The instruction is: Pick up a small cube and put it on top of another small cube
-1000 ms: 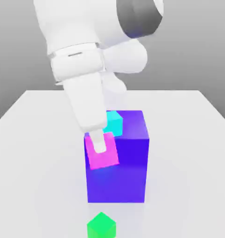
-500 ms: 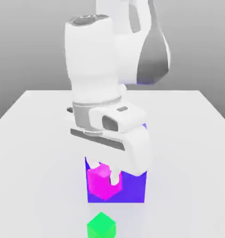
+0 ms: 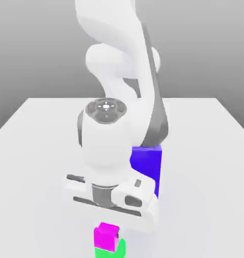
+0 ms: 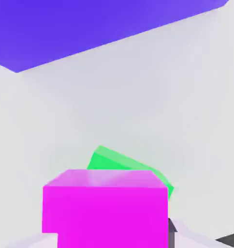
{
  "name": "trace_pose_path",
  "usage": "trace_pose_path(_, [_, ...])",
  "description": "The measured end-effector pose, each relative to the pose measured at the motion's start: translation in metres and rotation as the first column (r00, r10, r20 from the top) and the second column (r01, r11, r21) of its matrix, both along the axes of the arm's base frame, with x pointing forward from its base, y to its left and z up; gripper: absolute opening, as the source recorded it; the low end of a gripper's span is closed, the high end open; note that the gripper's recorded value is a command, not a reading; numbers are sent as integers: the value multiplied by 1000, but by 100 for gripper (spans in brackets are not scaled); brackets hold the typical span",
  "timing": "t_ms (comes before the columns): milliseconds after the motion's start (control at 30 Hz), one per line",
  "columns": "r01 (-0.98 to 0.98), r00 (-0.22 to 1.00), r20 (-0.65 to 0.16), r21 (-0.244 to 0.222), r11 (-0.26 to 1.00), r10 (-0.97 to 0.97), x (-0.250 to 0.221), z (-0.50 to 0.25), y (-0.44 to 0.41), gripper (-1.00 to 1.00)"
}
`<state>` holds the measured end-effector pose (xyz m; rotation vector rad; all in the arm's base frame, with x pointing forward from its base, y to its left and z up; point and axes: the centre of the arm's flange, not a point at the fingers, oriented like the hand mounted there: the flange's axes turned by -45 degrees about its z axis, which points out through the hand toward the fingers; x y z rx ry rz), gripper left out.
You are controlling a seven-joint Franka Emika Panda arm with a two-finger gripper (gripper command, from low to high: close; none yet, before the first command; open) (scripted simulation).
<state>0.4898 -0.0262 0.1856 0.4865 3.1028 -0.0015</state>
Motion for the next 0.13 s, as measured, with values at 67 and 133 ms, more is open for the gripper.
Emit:
trace_pose_path(67, [0, 1000, 0, 0, 1000, 0, 0, 0, 0, 100])
trace_pose_path(133, [-1, 1000, 0, 0, 1000, 1, 0, -2, 0, 100])
